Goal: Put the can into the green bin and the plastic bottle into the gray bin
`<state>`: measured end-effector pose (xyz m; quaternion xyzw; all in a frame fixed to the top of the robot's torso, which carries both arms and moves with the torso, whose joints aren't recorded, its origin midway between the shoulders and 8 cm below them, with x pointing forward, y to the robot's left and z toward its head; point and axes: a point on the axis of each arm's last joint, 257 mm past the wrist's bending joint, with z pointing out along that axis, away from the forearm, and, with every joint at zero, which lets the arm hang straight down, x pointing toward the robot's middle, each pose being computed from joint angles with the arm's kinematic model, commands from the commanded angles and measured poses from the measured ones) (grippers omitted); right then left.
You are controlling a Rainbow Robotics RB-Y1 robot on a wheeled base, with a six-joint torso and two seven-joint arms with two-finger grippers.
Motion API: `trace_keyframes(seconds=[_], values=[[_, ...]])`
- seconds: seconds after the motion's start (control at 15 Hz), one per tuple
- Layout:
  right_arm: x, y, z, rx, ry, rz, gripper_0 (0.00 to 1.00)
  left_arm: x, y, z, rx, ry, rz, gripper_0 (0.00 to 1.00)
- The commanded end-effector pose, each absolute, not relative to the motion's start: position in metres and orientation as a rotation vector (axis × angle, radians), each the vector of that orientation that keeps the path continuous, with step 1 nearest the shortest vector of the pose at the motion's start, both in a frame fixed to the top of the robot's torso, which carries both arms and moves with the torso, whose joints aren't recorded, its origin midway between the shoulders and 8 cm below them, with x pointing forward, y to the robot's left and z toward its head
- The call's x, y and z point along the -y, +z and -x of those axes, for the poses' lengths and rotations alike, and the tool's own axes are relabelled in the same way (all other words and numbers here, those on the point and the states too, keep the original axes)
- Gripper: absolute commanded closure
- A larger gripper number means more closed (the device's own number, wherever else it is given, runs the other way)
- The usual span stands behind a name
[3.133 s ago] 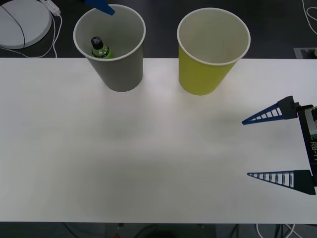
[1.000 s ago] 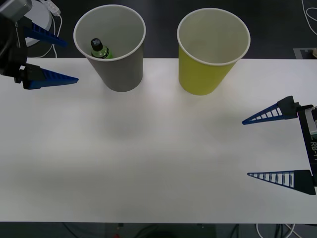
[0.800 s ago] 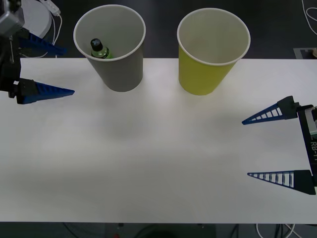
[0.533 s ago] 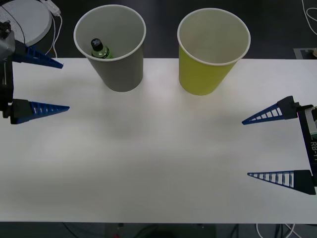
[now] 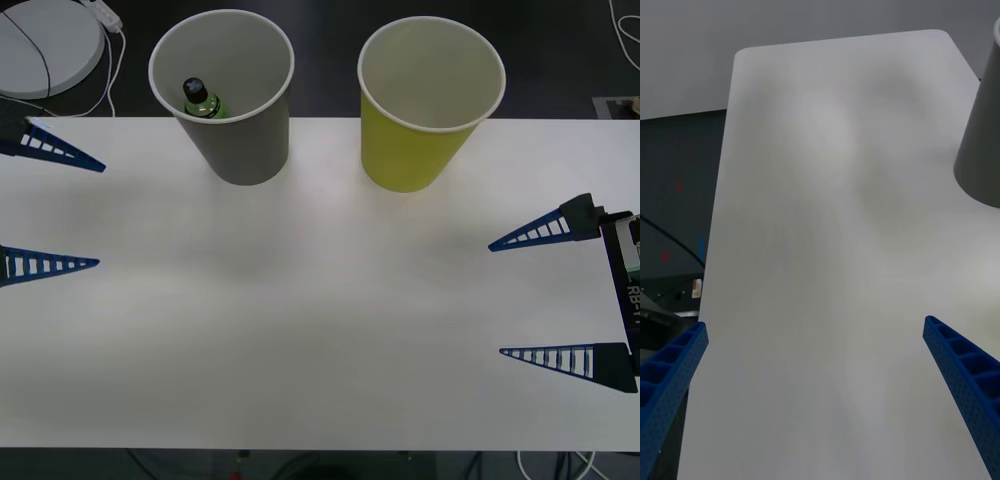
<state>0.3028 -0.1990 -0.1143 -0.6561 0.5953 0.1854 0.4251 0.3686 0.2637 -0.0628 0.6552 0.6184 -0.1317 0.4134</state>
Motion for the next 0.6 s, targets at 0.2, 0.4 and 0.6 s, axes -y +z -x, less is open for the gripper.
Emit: trace_keyframes(seconds=[0.2, 0.4, 0.6], values=[[0.199, -0.114, -0.303, -1.489, 0.464, 1.641, 0.0, -0.267, -0.071, -0.35, -1.538, -0.326, -1.674, 0.0], [0.199, -0.114, -0.303, -1.489, 0.464, 1.641, 0.0, -0.266, -0.074, -0.341, -1.53, -0.345, -1.659, 0.0], [0.199, -0.114, -0.303, -1.489, 0.464, 1.641, 0.0, -0.267, -0.076, -0.337, -1.526, -0.351, -1.66, 0.0]])
